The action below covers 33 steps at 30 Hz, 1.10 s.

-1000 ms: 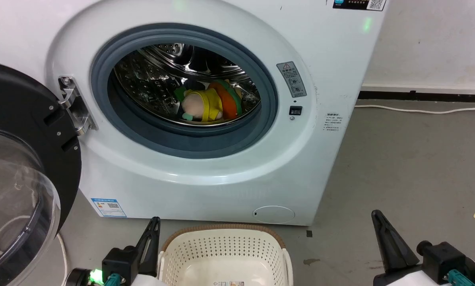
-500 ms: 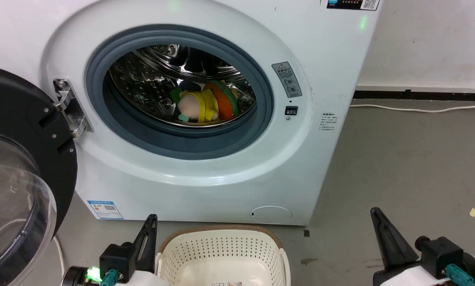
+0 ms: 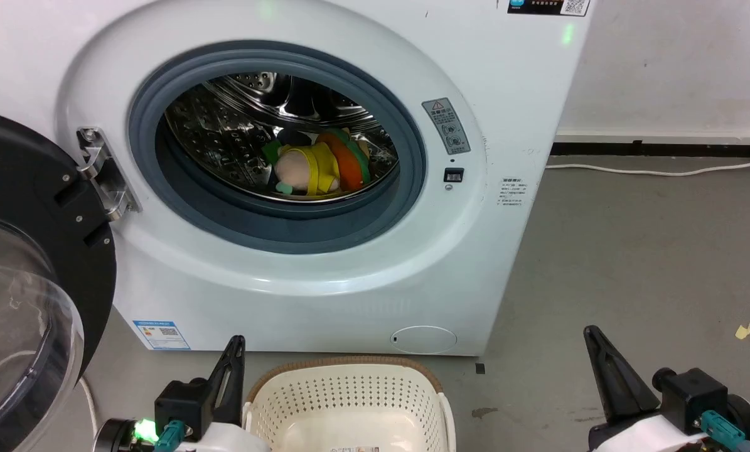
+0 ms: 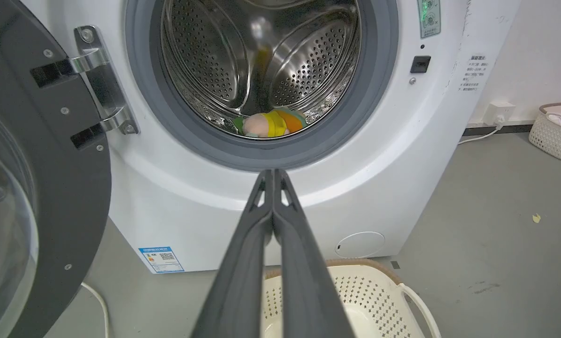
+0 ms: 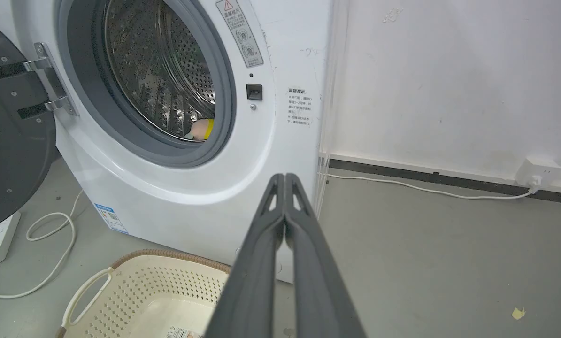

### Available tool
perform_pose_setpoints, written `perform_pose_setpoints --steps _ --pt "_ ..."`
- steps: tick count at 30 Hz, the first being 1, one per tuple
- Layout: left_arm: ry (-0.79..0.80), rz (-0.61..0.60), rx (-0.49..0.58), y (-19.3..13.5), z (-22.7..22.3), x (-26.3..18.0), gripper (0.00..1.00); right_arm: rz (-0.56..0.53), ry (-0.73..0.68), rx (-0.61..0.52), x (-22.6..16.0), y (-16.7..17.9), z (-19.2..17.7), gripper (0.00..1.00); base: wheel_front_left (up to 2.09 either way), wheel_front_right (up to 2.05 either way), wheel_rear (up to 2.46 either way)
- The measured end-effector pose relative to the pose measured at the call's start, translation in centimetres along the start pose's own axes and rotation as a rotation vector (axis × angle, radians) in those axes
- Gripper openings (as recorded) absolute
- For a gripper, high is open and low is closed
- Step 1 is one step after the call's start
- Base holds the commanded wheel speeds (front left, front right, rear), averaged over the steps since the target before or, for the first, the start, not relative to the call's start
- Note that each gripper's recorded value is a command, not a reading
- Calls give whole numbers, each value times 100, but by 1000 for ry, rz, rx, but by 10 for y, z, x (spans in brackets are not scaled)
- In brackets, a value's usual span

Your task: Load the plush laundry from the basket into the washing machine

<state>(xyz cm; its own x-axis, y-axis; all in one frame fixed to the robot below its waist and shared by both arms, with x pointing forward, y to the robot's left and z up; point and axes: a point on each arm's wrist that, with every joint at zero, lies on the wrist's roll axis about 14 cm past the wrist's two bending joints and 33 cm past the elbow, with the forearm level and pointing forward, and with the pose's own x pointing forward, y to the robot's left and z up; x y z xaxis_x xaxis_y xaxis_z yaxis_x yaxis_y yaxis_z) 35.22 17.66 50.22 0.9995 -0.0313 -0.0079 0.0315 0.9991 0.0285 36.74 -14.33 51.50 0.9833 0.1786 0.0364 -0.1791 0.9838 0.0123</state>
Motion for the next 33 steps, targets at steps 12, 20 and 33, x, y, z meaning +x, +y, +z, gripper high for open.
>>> perform_pose_setpoints --steps 12,20,33 --pt "2 6 9 2 4 4 0 -9 17 -13 -1 -3 -1 0 0 0 0" --pt "-3 8 11 1 8 7 0 -15 25 -18 -2 -5 0 0 0 0 0" --pt "-2 19 7 2 13 11 0 -25 35 -30 -1 -9 3 0 0 0 0"
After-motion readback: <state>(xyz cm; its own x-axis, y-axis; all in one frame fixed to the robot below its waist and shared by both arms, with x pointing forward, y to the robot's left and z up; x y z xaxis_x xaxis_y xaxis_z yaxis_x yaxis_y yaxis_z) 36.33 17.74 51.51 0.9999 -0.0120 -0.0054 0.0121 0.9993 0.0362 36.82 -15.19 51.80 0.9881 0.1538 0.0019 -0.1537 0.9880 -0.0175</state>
